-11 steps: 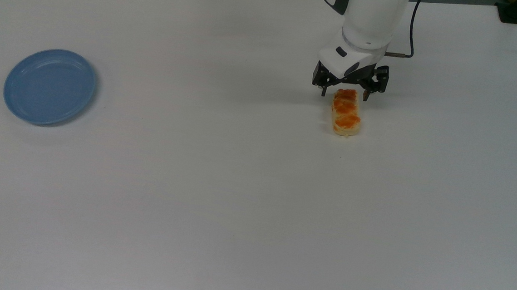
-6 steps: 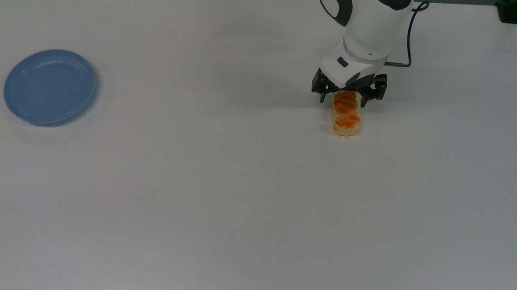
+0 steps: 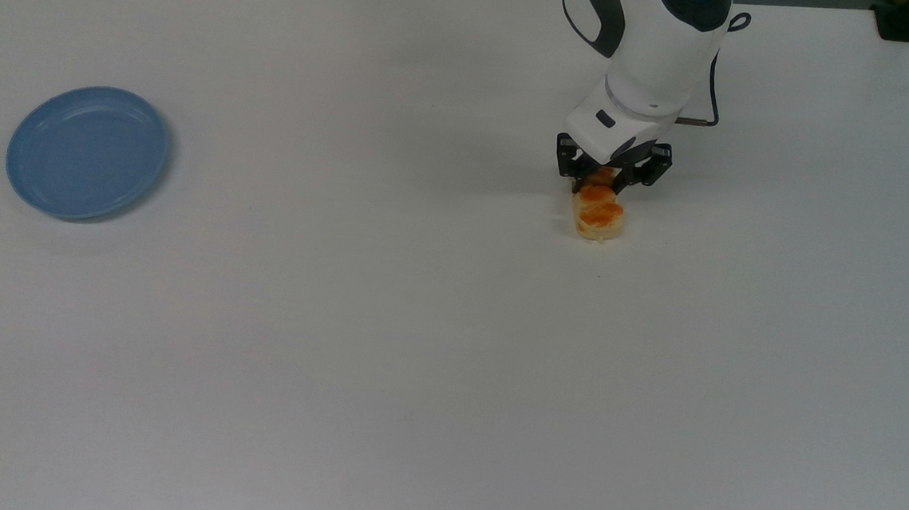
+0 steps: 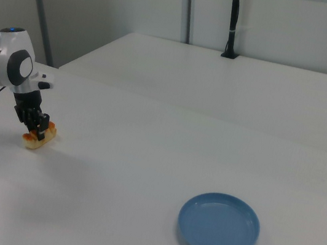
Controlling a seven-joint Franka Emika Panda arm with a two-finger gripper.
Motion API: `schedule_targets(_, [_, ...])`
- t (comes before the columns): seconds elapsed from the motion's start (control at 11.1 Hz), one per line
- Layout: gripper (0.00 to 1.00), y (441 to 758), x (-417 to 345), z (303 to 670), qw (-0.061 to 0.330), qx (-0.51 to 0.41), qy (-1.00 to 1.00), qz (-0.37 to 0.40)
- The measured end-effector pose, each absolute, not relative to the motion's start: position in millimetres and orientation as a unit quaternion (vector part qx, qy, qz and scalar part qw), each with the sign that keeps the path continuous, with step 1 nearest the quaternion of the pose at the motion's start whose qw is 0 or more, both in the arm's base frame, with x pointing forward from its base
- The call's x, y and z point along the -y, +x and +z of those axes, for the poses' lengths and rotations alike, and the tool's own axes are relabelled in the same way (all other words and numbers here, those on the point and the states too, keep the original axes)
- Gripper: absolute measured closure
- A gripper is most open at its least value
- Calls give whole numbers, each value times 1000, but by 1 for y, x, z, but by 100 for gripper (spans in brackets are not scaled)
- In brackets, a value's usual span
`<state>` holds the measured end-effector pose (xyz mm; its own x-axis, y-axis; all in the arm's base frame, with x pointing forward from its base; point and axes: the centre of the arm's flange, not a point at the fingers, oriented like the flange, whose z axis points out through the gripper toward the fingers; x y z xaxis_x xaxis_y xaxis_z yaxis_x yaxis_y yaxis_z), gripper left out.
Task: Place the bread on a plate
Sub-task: 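Lower the gripper and close it on the bread roll, then lift the bread roll and carry it over the blue plate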
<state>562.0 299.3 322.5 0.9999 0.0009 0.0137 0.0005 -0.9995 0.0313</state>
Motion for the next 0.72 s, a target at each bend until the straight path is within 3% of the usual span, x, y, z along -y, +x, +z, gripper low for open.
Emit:
schedule_targets(0.18, [79, 565, -299, 328, 14, 0, 1000, 12])
schedule_targets(0.45, [81, 589, -257, 367, 8, 35, 998, 45])
schedule_targets(0.72, [81, 620, -148, 436, 17, 70, 995, 70])
